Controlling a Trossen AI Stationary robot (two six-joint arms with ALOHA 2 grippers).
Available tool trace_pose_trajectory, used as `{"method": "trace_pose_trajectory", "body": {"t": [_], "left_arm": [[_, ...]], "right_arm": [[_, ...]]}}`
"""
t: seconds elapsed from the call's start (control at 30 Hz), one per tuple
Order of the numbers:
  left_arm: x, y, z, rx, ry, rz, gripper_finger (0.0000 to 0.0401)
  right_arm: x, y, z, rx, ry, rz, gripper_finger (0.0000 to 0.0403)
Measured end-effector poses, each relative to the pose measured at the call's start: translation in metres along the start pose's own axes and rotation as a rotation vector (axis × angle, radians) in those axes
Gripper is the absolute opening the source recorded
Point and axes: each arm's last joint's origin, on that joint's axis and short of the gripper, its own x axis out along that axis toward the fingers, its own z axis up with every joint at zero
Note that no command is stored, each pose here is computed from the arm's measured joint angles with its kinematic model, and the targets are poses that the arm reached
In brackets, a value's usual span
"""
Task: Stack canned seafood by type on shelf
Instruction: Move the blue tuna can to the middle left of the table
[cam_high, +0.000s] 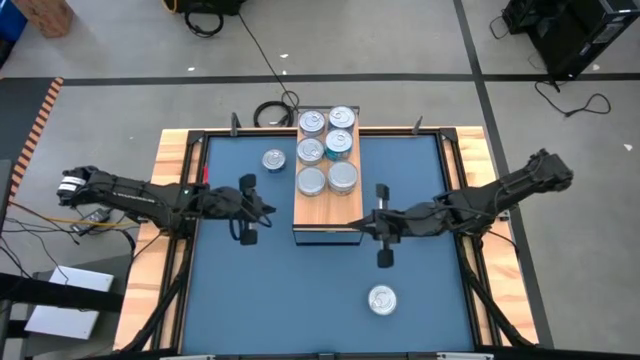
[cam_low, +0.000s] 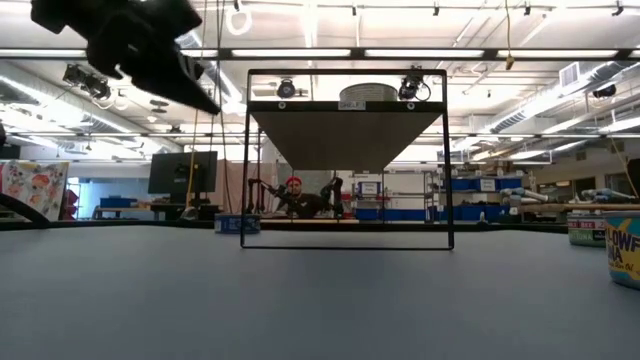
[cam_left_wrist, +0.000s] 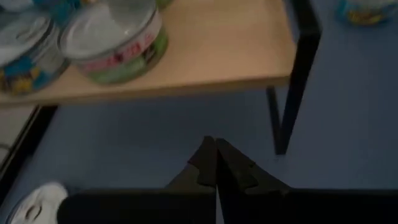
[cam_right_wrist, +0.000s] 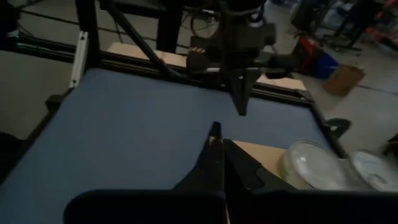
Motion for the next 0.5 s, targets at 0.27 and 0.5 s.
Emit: {"method": "trace_pose_trajectory", "body": {"t": [0.27, 0.5], "left_arm": [[0.005, 0.024, -0.009, -0.032, 0.082, 0.087, 0.0001], [0.009, 0.057, -0.018, -0.041, 0.125, 0.105, 0.0001]], "right_arm": [[-0.016, -0.005, -0.004, -0.036, -0.019, -0.079, 0.0001], [-0.018, -0.002, -0.015, -0.023, -0.003, -0.084, 0.0001]]}}
